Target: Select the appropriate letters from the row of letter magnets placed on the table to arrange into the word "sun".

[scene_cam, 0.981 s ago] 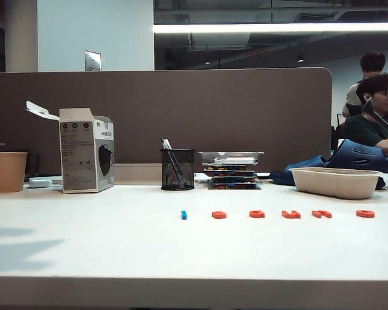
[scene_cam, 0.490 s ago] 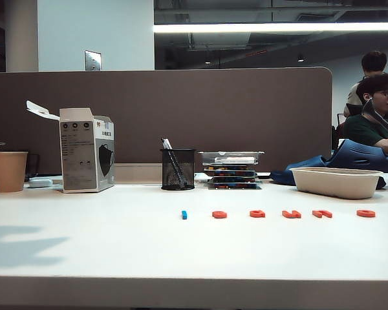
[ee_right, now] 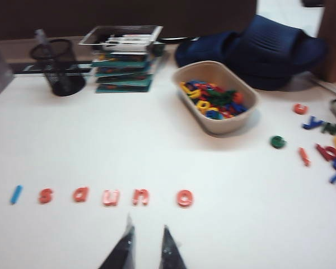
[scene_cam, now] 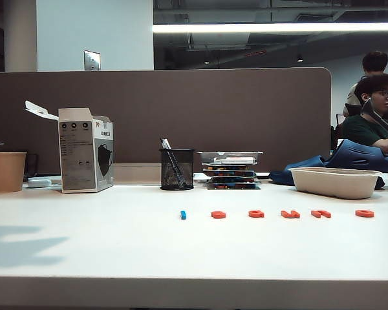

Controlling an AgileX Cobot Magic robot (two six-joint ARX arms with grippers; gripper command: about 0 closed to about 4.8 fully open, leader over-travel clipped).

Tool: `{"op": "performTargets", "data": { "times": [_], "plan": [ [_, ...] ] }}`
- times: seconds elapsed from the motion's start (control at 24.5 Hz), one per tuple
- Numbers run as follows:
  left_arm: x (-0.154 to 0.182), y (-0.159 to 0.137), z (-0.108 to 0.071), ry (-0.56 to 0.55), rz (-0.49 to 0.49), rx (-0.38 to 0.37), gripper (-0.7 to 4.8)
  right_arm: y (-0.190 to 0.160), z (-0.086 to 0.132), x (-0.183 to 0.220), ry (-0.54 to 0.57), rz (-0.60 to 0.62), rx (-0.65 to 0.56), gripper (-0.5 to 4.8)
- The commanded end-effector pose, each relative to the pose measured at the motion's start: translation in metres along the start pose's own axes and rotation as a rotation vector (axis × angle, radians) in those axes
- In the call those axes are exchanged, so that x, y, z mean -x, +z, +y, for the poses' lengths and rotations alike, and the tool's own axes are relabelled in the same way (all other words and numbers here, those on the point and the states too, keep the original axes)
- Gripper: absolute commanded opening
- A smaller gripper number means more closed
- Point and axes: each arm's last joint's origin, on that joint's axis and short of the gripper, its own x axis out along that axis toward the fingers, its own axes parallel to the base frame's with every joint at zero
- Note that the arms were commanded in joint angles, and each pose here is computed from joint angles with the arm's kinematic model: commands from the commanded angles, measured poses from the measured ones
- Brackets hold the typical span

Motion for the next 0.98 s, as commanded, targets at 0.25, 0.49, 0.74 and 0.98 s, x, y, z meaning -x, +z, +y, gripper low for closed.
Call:
{"op": "performTargets", "data": {
  "times": [0.25,0.49,0.74,0.98],
  "plan": [
    [0.002,0.001,-0.001,-0.003,-0.014,-0.004,-0.05,0.054,0.055,-0.064,0.242,0.161,0.090,0.49],
    [0.002,0.001,0.000,-0.002,-0.012,-0.004,-0.05,0.064,0.104,-0.112,0.324,0.238,0.131,0.49],
    [0.002,0.001,0.000,-0.002,-0.012,-0.004,-0.05,0.070,0.145,-0.168,0.322,0.435,0.136,1.27],
    [0.002,0.001,0.000,-0.002,-0.012,-0.004,-0.05,0.060,0.173,-0.230,0.229,0.588,0.194,2.27]
  ]
}}
